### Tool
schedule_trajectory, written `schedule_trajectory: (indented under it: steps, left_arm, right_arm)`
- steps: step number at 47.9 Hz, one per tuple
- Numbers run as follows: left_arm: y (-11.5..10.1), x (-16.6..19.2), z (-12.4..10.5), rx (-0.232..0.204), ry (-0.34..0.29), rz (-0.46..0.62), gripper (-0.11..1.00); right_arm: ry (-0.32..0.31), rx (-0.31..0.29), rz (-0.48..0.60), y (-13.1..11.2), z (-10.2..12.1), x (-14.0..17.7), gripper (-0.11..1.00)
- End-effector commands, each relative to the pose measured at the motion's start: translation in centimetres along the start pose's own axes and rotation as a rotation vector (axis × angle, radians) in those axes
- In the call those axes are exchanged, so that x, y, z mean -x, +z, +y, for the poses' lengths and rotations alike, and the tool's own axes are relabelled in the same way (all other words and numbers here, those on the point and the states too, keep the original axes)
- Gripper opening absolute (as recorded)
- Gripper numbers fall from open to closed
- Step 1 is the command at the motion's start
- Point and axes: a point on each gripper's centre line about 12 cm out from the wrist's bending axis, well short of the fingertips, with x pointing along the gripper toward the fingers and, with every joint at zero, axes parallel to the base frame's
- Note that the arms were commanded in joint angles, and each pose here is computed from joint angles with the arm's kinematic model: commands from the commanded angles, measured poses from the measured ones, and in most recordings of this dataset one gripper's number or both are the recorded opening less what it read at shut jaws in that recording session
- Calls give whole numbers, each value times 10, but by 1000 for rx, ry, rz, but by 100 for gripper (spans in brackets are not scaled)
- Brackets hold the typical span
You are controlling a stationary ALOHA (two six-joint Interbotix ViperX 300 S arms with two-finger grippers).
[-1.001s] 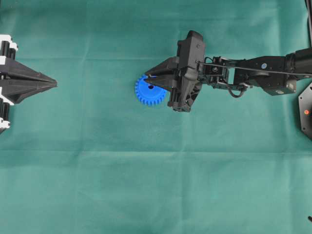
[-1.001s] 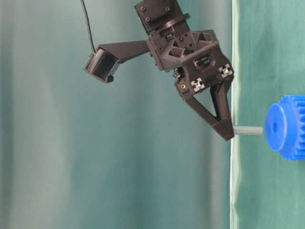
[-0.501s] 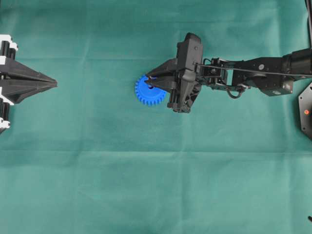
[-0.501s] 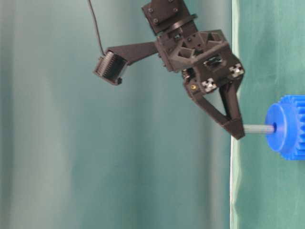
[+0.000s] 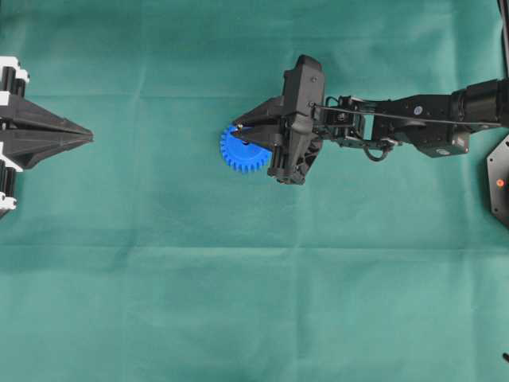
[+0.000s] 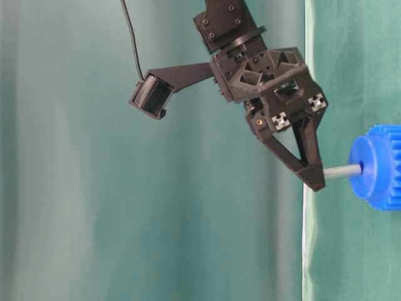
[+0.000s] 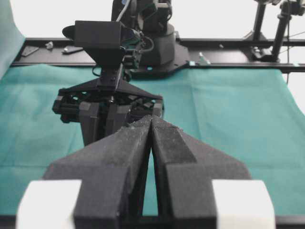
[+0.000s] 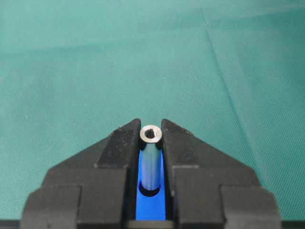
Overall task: Insert the shaft placed at a random location into the center hole of the medium gear at another random location.
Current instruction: 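Align the held shaft above the blue gear's center hole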
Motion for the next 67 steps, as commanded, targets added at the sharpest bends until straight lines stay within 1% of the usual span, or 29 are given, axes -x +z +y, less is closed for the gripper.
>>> schedule_trajectory:
  steps: [1, 18, 28, 44, 52, 67]
  left_arm:
    - [9, -3, 0, -2, 1, -23, 0]
    - [9, -2, 0, -2, 1, -25, 0]
    - [9, -2, 0, -2, 1, -25, 0]
    - [9, -2, 0, -2, 1, -25, 0]
    - [9, -2, 0, -2, 1, -25, 0]
    - [9, -2, 0, -2, 1, -26, 0]
  right_arm:
    - [-2, 7, -8, 4, -1, 1, 14]
    - [1, 17, -58, 23, 0, 13, 14]
    - [4, 35, -72, 27, 1, 15, 14]
    - [6, 40, -75, 25, 3, 14, 14]
    - [3, 39, -81, 19, 2, 8, 14]
    - [3, 26, -52, 6, 4, 0, 14]
